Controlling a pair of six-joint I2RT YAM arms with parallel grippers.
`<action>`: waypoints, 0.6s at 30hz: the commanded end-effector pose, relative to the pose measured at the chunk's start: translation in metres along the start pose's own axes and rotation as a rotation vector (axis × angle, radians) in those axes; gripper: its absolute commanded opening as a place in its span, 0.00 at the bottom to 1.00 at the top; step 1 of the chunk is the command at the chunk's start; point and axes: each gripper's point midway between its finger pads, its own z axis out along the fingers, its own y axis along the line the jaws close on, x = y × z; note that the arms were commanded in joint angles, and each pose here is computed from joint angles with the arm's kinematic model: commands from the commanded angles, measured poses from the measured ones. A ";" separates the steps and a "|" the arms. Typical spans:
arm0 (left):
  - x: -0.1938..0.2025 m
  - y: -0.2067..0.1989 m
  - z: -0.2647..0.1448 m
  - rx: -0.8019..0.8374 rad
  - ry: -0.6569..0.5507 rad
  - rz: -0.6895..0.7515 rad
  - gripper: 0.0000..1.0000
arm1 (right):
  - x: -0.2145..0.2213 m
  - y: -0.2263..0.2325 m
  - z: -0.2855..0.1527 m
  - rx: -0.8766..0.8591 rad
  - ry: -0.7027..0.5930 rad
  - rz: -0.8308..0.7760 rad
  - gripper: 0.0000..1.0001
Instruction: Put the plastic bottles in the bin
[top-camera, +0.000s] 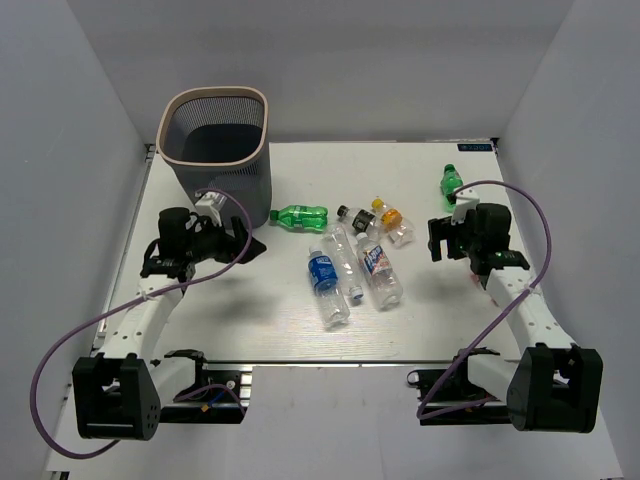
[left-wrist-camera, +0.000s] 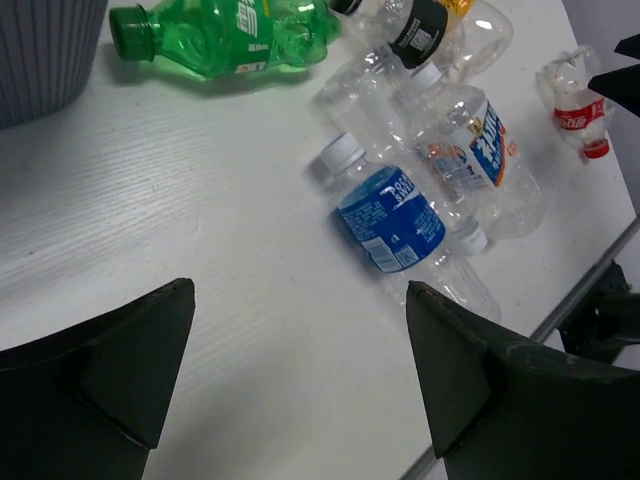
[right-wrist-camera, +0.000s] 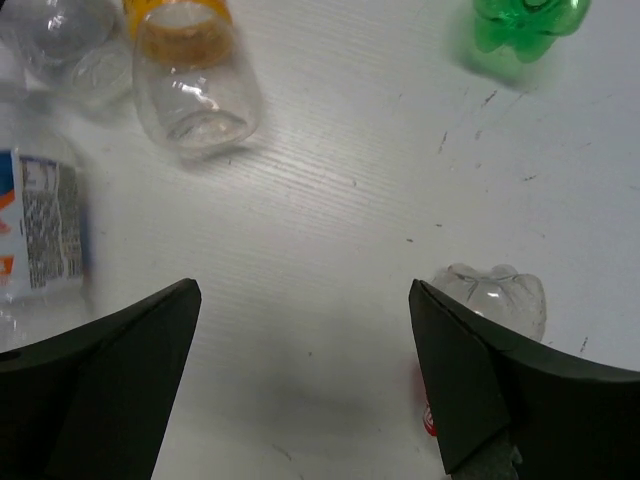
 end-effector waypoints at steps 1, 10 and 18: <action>-0.018 -0.025 -0.007 0.075 0.024 0.036 0.95 | -0.023 0.010 -0.013 -0.105 -0.018 -0.174 0.90; -0.010 -0.061 0.000 0.125 0.071 -0.077 0.80 | -0.020 0.020 -0.035 -0.189 0.054 -0.245 0.86; 0.015 -0.046 0.025 -0.210 0.224 -0.233 0.67 | -0.025 0.037 -0.036 -0.280 0.104 -0.117 0.63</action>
